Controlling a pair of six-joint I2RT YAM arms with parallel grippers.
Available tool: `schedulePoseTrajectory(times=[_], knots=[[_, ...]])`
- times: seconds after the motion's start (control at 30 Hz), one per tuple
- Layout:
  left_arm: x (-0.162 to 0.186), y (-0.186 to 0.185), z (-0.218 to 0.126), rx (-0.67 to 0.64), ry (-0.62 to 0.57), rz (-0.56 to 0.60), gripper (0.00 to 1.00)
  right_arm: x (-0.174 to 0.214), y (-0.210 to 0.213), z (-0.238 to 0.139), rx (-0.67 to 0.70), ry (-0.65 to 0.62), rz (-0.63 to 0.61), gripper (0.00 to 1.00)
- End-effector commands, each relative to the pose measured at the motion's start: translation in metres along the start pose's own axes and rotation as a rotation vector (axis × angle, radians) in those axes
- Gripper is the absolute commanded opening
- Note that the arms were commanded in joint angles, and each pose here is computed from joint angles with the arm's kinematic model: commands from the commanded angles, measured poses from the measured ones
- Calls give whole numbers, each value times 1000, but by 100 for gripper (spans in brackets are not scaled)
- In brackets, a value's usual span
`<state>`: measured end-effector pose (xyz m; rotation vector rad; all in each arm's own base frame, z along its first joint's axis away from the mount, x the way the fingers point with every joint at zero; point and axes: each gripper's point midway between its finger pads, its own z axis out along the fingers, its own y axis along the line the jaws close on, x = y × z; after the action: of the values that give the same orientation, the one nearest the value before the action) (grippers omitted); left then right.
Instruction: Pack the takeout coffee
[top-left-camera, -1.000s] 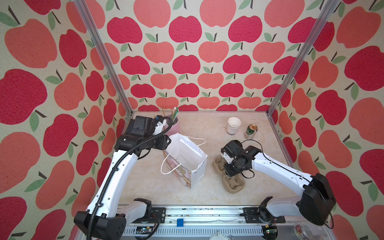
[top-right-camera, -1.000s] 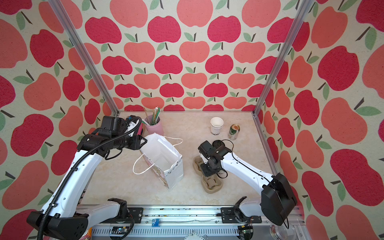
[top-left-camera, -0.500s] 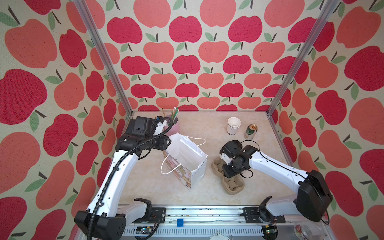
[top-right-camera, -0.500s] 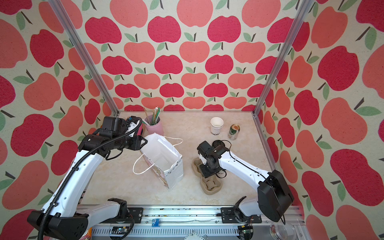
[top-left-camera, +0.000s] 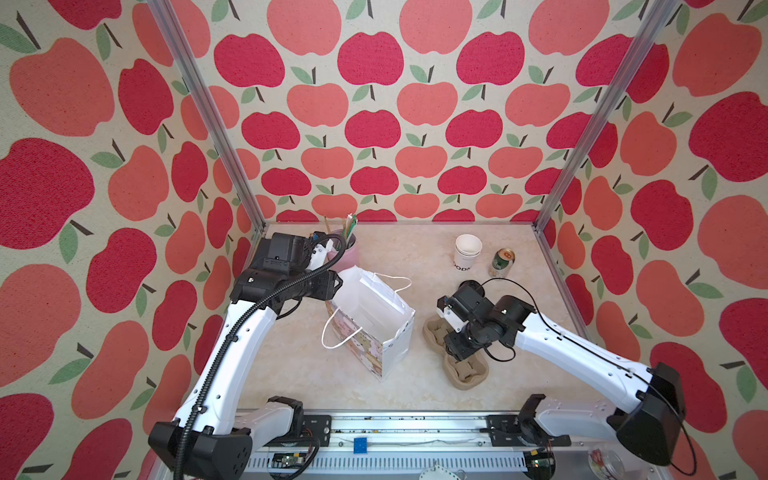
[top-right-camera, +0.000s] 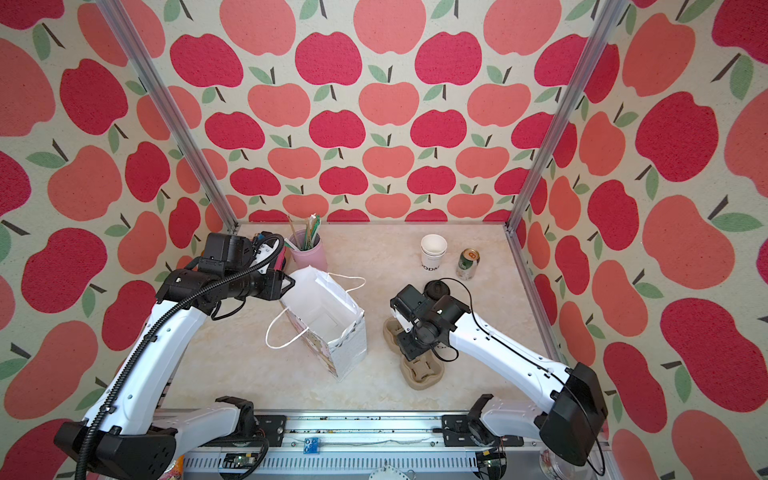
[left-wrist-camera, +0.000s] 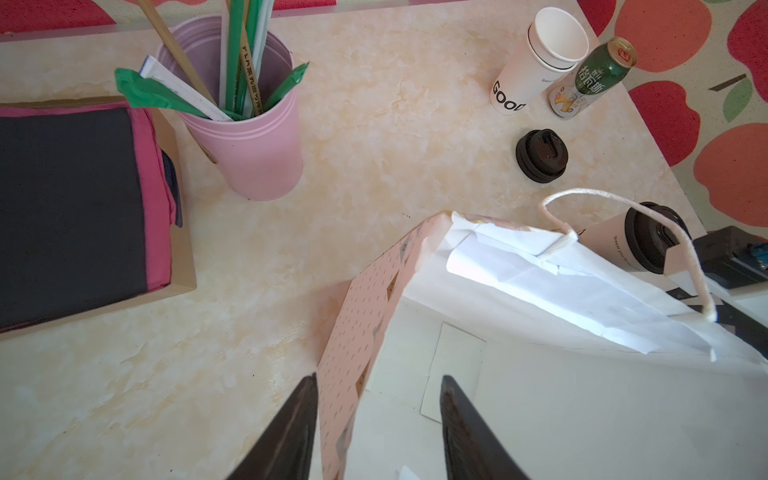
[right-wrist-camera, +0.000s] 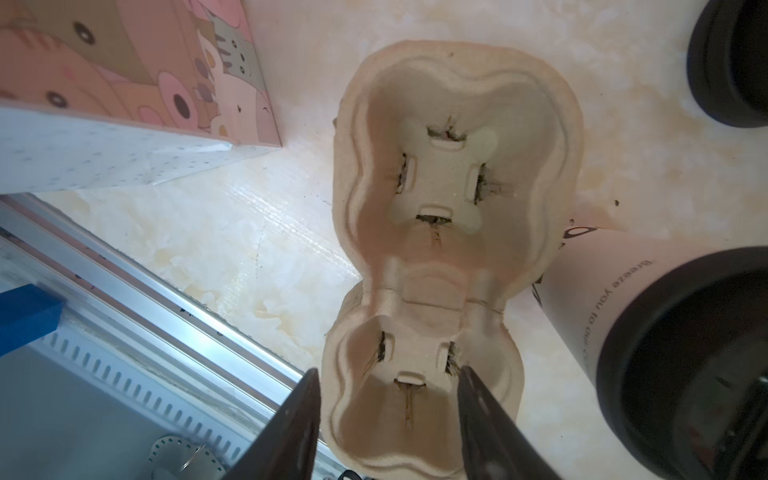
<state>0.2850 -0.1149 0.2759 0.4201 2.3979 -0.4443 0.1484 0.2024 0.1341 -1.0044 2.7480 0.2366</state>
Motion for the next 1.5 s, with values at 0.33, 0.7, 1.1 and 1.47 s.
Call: schedulePoseTrajectory(times=[0.33, 0.7, 1.1, 1.47], knots=[[-6, -2, -10, -5, -53, -5, 56, 40, 13, 21, 84, 150, -46, 49], [-6, 0, -13, -13, -61, -7, 57, 46, 16, 36, 100, 215, -50, 40], [-3, 1, -12, -12, -60, -12, 57, 45, 19, 34, 89, 213, -47, 20], [-2, 1, -13, -11, -62, -15, 57, 40, 26, 30, -82, 206, 56, 13]])
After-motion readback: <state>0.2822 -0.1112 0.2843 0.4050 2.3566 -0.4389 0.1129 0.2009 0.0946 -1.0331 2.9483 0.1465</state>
